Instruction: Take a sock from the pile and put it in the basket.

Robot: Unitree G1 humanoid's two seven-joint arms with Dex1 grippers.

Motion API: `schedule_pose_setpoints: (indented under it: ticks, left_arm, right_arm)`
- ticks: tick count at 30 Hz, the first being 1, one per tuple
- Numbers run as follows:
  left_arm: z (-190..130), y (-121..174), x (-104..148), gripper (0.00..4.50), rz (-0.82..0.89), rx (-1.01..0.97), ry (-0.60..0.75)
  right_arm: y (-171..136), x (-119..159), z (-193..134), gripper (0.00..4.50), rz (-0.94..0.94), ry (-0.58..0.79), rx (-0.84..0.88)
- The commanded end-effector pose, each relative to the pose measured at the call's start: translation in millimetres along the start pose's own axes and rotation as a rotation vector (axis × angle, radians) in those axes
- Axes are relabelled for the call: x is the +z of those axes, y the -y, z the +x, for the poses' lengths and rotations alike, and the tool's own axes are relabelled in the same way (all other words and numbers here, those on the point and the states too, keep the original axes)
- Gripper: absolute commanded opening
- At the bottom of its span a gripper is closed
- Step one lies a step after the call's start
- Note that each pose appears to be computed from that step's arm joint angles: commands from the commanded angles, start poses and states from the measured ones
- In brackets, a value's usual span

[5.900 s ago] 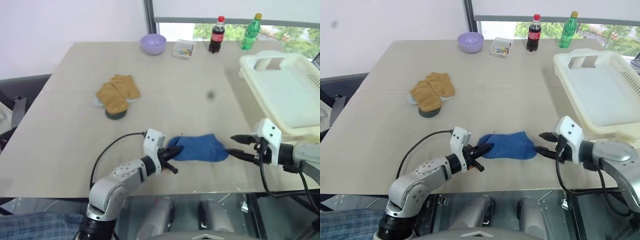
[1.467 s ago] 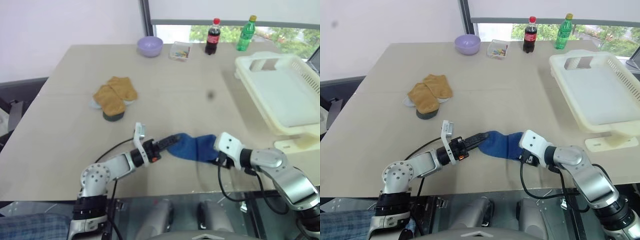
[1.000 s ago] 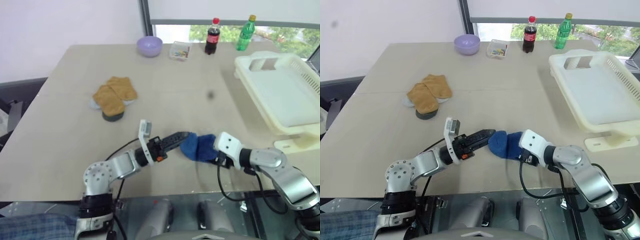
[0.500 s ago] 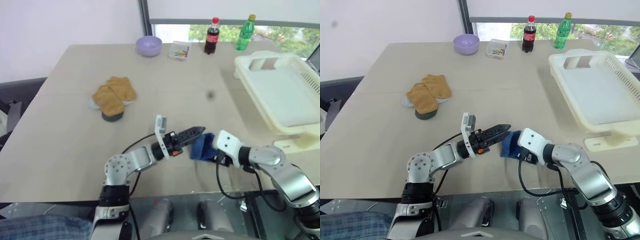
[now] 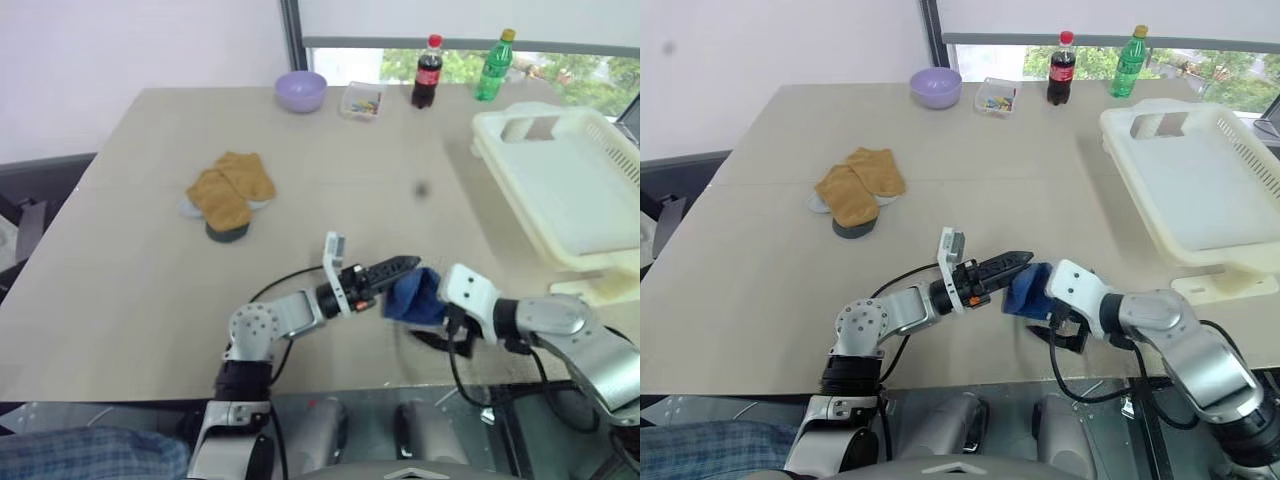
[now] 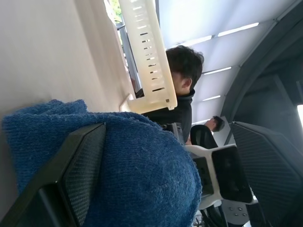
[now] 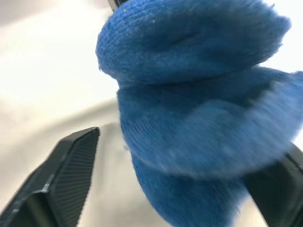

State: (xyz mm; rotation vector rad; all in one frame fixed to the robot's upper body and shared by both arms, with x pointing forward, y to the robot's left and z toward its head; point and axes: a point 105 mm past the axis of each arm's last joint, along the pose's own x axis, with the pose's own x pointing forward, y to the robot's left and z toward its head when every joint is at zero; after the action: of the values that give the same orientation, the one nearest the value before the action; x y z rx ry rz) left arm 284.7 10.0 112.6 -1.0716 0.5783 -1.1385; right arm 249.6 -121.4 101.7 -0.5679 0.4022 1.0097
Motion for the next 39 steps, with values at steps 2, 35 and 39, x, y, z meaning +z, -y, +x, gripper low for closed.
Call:
schedule_pose_setpoints:
  ticks: [2, 35, 39]
  left_arm:
    - [2, 5, 1, 4.5, 0.004, -0.033, 0.007]
    - [4, 2, 1, 4.5, 0.009, -0.039, 0.023]
    - [4, 2, 2, 4.5, 0.01, -0.037, 0.028]
  right_arm:
    - [12, 3, -28, 4.48, 0.042, 0.004, -0.055]
    - [20, -12, -9, 4.48, 0.577, 0.035, -0.101]
    - [4, -7, 2, 4.48, 0.632, 0.067, -0.017]
